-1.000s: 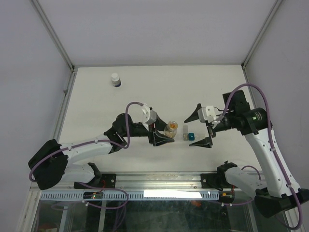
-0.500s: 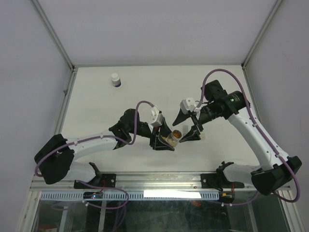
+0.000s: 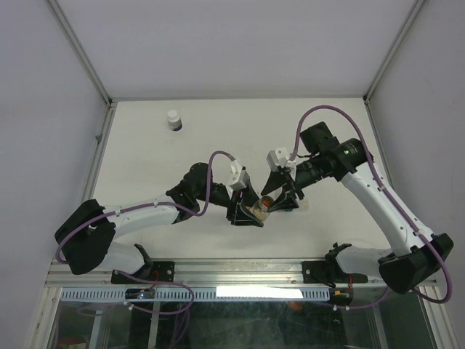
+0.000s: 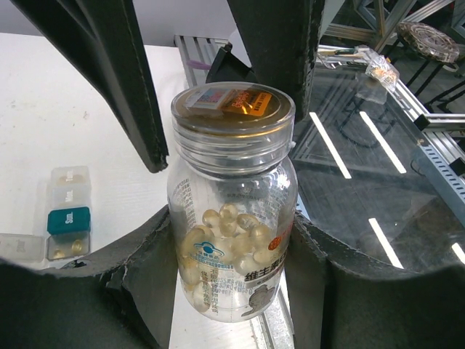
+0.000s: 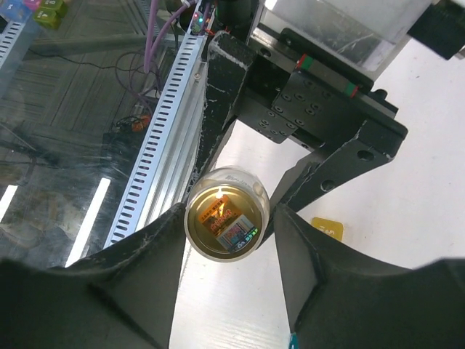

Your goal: Sort the pills into containers

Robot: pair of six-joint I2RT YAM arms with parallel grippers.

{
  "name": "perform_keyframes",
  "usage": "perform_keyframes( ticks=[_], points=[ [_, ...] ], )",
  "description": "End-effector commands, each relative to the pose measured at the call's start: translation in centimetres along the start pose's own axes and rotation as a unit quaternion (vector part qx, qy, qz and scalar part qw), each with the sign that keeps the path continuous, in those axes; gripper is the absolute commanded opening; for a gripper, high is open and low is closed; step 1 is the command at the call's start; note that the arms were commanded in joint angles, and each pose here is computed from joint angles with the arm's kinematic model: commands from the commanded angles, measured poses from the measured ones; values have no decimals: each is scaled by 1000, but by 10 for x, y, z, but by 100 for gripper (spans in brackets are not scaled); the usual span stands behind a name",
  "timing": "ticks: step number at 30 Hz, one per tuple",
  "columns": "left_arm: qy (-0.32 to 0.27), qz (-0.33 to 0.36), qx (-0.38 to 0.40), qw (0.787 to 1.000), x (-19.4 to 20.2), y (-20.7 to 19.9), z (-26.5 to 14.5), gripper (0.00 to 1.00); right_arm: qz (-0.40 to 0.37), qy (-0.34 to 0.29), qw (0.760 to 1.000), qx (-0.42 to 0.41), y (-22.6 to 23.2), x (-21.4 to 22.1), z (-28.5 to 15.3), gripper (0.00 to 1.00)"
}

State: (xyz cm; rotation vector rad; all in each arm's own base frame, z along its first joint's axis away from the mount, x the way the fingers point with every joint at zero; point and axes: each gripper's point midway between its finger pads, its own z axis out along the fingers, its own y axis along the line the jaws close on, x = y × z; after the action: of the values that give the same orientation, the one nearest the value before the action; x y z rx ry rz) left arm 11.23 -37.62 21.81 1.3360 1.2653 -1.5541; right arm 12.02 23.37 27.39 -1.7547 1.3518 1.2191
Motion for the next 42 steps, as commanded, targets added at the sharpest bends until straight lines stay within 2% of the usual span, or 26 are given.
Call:
perform_keyframes(
  ticks=[1, 6, 9, 10, 11, 13, 15, 17, 20, 22, 24, 25, 26, 28, 32, 33, 38, 42],
  points=[
    [-28, 55, 16, 998, -32, -7, 0, 0, -11, -6, 1000, 10, 3, -7, -2, 52],
    [-36, 58, 10, 998, -35, -7, 0, 0, 2, -6, 1000, 16, 2, -7, -2, 36],
    [-46, 63, -12, 997, -40, -1, -2, 0, 21, -4, 999, 29, -2, -5, -2, 30],
    [-52, 67, -24, 996, -42, 2, -3, 0, 34, -3, 999, 39, -4, -4, -2, 29],
    [-75, 82, -61, 992, -52, 9, -8, 0, 85, 4, 995, 57, -10, 3, 0, 27],
    [-110, 100, -112, 983, -68, 19, -15, 0, 139, 18, 987, 78, -20, 15, 3, 23],
    [-155, 114, -184, 964, -89, 36, -28, 0, 195, 42, 973, 115, -35, 33, 4, 19],
    [-192, 131, -265, 936, -106, 56, -43, 0, 234, 64, 957, 158, -51, 49, 3, 18],
    [-220, 132, -359, 898, -123, 81, -57, 0, 271, 82, 929, 240, -80, 67, -6, 18],
    [-208, 130, -390, 888, -121, 96, -55, 0, 296, 68, 916, 261, -91, 66, -12, 19],
    [-183, 124, -402, 888, -108, 110, -49, 0, 313, 34, 918, 243, -93, 55, -12, 23],
    [-174, 121, -403, 890, -101, 114, -47, 0, 320, 15, 919, 231, -92, 47, -13, 28],
    [-164, 117, -402, 893, -91, 117, -45, 0, 323, -3, 921, 216, -89, 40, -14, 36],
    [-148, 107, -397, 899, -74, 119, -44, 0, 317, -31, 928, 191, -82, 25, -16, 61],
    [-121, 94, -378, 913, -49, 114, -44, 0, 265, -56, 944, 189, -72, 7, -31, 95],
    [-116, 93, -373, 916, -44, 112, -44, 0, 247, -55, 948, 192, -69, 6, -34, 99],
    [-103, 88, -331, 934, -31, 87, -45, 0, 150, -54, 972, 174, -38, 11, -36, 100],
    [-95, 81, -242, 962, -26, 53, -36, 0, -12, -39, 988, 150, -13, 13, -35, 100]
  ],
)
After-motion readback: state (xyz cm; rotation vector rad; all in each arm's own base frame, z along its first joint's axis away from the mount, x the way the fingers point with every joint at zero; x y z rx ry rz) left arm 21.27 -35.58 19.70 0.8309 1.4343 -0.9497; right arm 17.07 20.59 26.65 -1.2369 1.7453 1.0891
